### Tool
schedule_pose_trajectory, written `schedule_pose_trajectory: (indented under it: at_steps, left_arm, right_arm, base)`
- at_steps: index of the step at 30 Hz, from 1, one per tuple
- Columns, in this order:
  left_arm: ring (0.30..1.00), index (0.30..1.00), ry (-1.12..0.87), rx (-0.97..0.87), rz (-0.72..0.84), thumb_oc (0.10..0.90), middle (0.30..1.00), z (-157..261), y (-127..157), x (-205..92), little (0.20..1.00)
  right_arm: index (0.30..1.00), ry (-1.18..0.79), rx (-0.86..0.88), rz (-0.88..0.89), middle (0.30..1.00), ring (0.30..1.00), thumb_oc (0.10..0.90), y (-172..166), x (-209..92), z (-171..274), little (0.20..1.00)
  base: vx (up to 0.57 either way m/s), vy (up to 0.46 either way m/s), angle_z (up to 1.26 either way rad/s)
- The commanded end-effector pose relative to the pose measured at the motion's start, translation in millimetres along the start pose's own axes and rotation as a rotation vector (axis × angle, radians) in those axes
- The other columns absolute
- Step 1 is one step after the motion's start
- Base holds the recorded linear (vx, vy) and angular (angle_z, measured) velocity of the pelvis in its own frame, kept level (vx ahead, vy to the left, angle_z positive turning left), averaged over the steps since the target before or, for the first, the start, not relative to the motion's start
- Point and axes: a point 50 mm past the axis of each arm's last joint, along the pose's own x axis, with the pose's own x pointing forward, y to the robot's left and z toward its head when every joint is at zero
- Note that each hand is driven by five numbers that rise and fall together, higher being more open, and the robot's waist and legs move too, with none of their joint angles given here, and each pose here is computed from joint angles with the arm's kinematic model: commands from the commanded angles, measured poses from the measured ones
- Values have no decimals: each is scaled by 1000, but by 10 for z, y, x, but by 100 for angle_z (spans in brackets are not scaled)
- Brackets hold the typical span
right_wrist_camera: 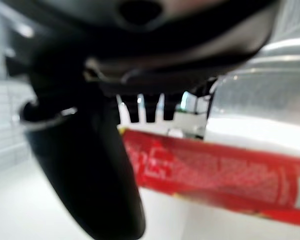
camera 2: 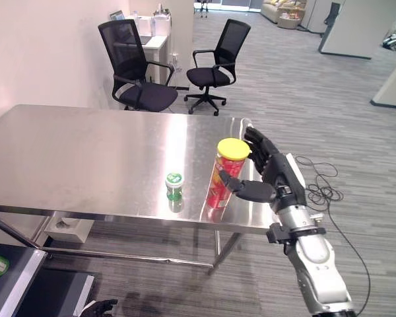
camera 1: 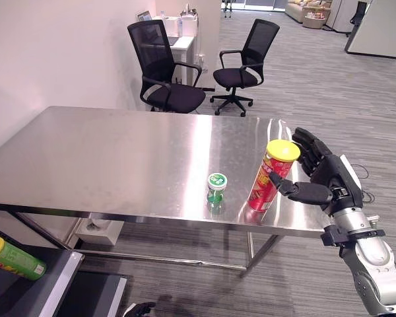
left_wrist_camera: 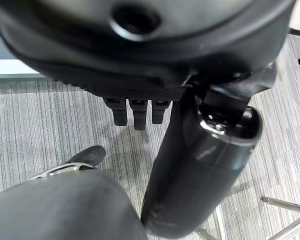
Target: Put the goods on the table back onto the shelves and tidy them up.
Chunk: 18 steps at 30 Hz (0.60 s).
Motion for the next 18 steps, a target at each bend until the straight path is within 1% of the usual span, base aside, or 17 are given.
schedule_pose_trajectory:
  at_steps: [1,11,16,17,18]
  left_arm:
    - [900,900,7,16,-75,800,900,4,-214,11,900]
    - [900,900,-11,31,-81,800,900,39,-240,15,900]
    - [900,900,-9,-3,-63,800,900,23,-212,12,900]
    - [900,900,-8,-19,-49,800,900,15,-183,10,900]
    - [900,900,23,-22,-40,800,900,-50,-162,2,900]
  right_arm:
    - [900,-316,-26,65,900,900,800,26,213,620,900]
    - [900,-290,-43,73,900,900,800,108,203,538,900]
    - [900,-296,-23,42,900,900,800,117,192,509,900]
    - [900,-423,-16,46,900,900,800,-131,181,846,900]
    - [900,-484,-4,14,900,900,800,-265,263,1013,900]
  base:
    - [16,-52,1]
    - [-1,-10,-4]
    - [0,0,0]
    - [31,2,3]
    - [38,3,5]
